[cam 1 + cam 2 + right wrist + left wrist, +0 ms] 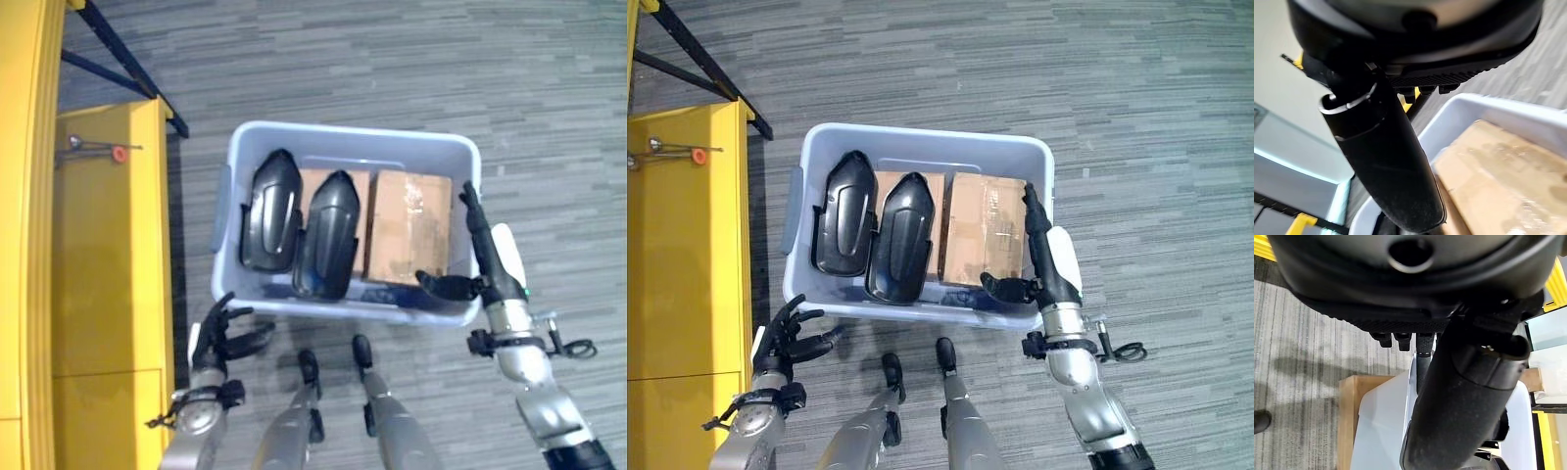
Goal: Move parts from the plastic box to the shelf.
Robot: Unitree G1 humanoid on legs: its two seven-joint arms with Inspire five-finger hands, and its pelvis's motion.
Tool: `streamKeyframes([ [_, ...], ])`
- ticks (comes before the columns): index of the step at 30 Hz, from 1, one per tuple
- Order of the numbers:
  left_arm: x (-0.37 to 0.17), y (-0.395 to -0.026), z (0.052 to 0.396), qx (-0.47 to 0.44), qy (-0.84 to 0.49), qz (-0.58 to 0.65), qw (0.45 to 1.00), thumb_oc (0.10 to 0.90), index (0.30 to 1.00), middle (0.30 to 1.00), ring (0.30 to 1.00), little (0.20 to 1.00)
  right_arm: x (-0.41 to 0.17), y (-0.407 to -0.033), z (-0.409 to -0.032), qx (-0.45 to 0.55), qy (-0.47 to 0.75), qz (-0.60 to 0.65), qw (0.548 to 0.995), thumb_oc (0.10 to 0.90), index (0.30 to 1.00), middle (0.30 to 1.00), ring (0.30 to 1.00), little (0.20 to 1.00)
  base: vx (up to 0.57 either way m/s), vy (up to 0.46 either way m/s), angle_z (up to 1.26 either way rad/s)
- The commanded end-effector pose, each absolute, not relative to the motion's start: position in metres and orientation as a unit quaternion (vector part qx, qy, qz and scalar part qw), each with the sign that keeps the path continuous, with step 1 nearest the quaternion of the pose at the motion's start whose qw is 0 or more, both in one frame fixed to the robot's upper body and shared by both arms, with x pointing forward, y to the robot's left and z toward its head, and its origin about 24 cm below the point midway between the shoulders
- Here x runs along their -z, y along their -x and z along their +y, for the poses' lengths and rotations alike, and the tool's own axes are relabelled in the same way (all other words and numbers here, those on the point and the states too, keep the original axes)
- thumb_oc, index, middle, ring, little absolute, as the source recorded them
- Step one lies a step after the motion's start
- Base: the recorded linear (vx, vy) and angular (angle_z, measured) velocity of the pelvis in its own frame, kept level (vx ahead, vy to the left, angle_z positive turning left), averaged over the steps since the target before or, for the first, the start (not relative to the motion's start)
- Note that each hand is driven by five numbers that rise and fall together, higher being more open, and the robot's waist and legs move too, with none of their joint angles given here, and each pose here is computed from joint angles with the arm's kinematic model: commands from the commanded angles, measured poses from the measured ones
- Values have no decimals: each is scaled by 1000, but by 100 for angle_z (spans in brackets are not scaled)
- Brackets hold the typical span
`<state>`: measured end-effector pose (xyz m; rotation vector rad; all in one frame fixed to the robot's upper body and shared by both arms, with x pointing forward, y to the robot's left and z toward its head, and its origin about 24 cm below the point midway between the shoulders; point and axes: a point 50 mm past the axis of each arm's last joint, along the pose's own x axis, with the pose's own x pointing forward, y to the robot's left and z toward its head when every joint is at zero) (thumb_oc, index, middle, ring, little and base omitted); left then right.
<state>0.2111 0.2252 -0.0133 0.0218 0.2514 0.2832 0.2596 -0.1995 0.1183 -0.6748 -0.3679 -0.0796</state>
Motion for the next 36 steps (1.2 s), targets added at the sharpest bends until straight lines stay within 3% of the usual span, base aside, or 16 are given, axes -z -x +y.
streamKeyframes([
  [1, -8, -222, 223, -119, -21, 66, 990, 900, 1000, 1000, 1000, 1000, -152, -261, -194, 43, 354, -272, 894, 900, 1000, 1000, 1000, 1000, -2, -2, 11],
  [17, -13, -229, 213, -110, 0, 53, 993, 900, 1000, 1000, 1000, 1000, -200, -285, -143, -21, 356, -373, 856, 900, 1000, 1000, 1000, 1000, 9, -2, 11],
  [36, -15, -228, 209, -83, -12, 56, 995, 900, 1000, 1000, 1000, 1000, -209, -285, -127, -43, 349, -395, 849, 900, 1000, 1000, 1000, 1000, 1, -17, 2],
])
